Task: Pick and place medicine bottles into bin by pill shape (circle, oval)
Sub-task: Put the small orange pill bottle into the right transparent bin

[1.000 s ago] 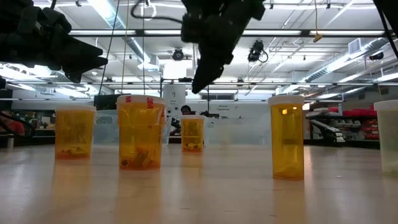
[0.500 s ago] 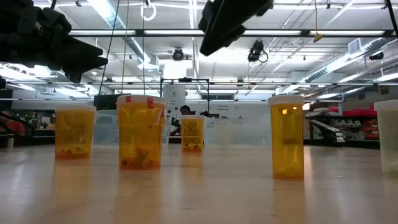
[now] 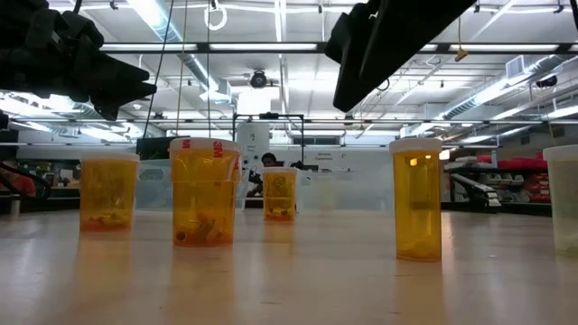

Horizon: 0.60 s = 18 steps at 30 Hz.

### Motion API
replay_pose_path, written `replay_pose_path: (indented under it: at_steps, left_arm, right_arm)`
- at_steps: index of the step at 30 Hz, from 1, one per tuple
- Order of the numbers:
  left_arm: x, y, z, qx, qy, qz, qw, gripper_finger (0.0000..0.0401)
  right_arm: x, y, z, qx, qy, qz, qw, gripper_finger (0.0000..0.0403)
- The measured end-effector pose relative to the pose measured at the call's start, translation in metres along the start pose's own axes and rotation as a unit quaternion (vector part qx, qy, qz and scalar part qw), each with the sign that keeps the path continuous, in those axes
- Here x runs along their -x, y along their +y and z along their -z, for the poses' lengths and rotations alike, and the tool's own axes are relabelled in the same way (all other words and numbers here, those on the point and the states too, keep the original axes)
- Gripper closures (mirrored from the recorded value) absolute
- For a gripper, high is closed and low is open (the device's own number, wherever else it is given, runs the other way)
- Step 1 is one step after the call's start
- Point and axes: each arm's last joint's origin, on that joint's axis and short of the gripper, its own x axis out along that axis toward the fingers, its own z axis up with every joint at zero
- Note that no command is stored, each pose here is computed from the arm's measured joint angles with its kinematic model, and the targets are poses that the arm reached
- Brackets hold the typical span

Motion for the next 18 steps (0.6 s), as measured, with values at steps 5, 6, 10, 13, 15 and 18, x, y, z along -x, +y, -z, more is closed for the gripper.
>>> replay_pose_path:
  at_steps: [5,6,10,13,15,18]
  left_arm:
    - [0.000,0.000,0.000,0.000,0.000,0.000,1.000,0.0229]
    - [0.000,0.000,0.000,0.000,0.000,0.000,1.000,0.0229]
    - [0.000,0.000,0.000,0.000,0.000,0.000,1.000,0.0229]
    - [0.000,0.000,0.000,0.000,0.000,0.000,1.000,0.0229]
    - [0.000,0.000,0.000,0.000,0.000,0.000,1.000,0.0229]
    - [0.000,0.000,0.000,0.000,0.000,0.000,1.000,0.0229]
  right_arm:
    - [-0.004,0.008,0.004,0.010,-0.010,-0.008,1.000,0.0160]
    - [-0.004,0.009,0.006,0.013,-0.007,-0.009,1.000,0.0152]
    - [-0.008,0.011,0.013,0.020,0.001,0.001,1.000,0.0135]
    - [-0.013,0.009,0.022,0.022,0.018,0.009,1.000,0.0136]
    - [-0.017,0.007,0.029,0.019,0.028,0.016,0.999,0.0138]
    - [-0.020,0.005,0.035,0.019,0.037,0.020,0.999,0.0140]
